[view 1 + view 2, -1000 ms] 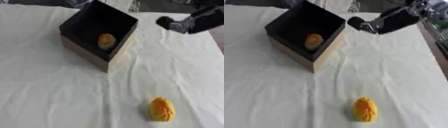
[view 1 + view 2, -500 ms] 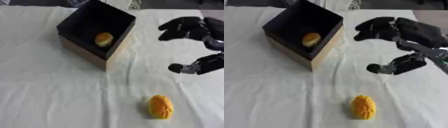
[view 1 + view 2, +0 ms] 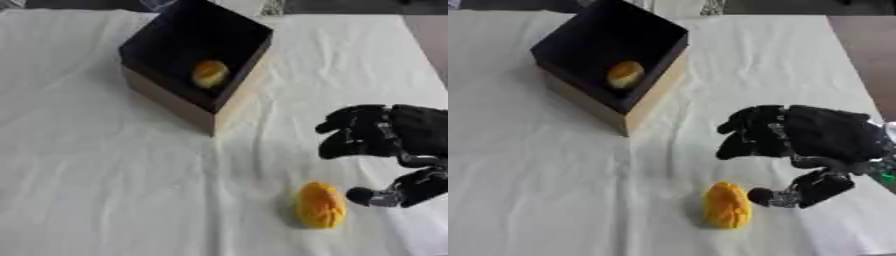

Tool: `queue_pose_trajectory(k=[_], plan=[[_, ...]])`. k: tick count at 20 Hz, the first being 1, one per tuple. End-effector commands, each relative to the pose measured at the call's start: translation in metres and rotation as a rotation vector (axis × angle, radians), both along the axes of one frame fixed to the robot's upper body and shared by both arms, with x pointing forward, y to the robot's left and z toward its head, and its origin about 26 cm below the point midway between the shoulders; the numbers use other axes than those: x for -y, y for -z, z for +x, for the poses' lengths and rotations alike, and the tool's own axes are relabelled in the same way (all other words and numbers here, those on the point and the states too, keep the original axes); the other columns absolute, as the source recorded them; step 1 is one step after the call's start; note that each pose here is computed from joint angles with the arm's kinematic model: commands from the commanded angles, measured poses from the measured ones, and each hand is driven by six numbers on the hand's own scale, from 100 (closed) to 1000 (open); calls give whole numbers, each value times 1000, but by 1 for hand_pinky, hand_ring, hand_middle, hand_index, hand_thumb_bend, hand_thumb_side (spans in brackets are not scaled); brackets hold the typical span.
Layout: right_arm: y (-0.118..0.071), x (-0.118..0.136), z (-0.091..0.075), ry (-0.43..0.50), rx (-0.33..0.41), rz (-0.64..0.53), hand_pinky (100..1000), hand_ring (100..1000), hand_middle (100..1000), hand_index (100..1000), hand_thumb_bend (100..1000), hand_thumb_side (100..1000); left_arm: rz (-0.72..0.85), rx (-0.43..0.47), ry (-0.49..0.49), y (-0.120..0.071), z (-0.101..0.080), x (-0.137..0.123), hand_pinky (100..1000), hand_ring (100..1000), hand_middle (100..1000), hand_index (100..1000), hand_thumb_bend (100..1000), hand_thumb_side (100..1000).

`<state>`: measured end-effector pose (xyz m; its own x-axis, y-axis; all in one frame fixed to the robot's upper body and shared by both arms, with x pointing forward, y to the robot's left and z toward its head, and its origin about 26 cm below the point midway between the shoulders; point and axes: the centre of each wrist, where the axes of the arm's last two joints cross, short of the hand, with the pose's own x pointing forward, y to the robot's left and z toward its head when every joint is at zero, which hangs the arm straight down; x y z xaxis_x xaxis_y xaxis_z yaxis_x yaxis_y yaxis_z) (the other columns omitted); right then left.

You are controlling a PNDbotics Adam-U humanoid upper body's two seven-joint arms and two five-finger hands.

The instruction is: Pick up objects on the table and place them in the box.

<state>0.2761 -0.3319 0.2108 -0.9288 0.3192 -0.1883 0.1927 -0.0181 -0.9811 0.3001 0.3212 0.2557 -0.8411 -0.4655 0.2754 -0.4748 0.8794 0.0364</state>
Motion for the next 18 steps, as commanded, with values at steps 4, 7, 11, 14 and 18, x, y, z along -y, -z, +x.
queue_pose_trajectory(k=[4,7,11,14,18], plan=[[8,-9,-3,-19,-55,-113,905,906,748,914,303,297,27,16,-3,-8,-4,-2,845,799,777,897,326,535],[7,-10,-2,-11,-74,-127,916,910,733,917,362,257,29,13,0,-7,-4,-2,845,799,777,897,325,535],[4,-10,-1,-1,-88,-146,919,909,731,919,397,280,28,10,4,-7,-4,-1,844,799,777,897,323,539],[3,-11,-1,21,-89,-160,918,910,739,921,426,298,29,4,9,-5,-4,-1,844,801,776,896,319,543],[4,-12,-1,51,-65,-165,915,911,749,924,445,298,25,2,13,-5,-4,0,844,804,776,896,317,545]])
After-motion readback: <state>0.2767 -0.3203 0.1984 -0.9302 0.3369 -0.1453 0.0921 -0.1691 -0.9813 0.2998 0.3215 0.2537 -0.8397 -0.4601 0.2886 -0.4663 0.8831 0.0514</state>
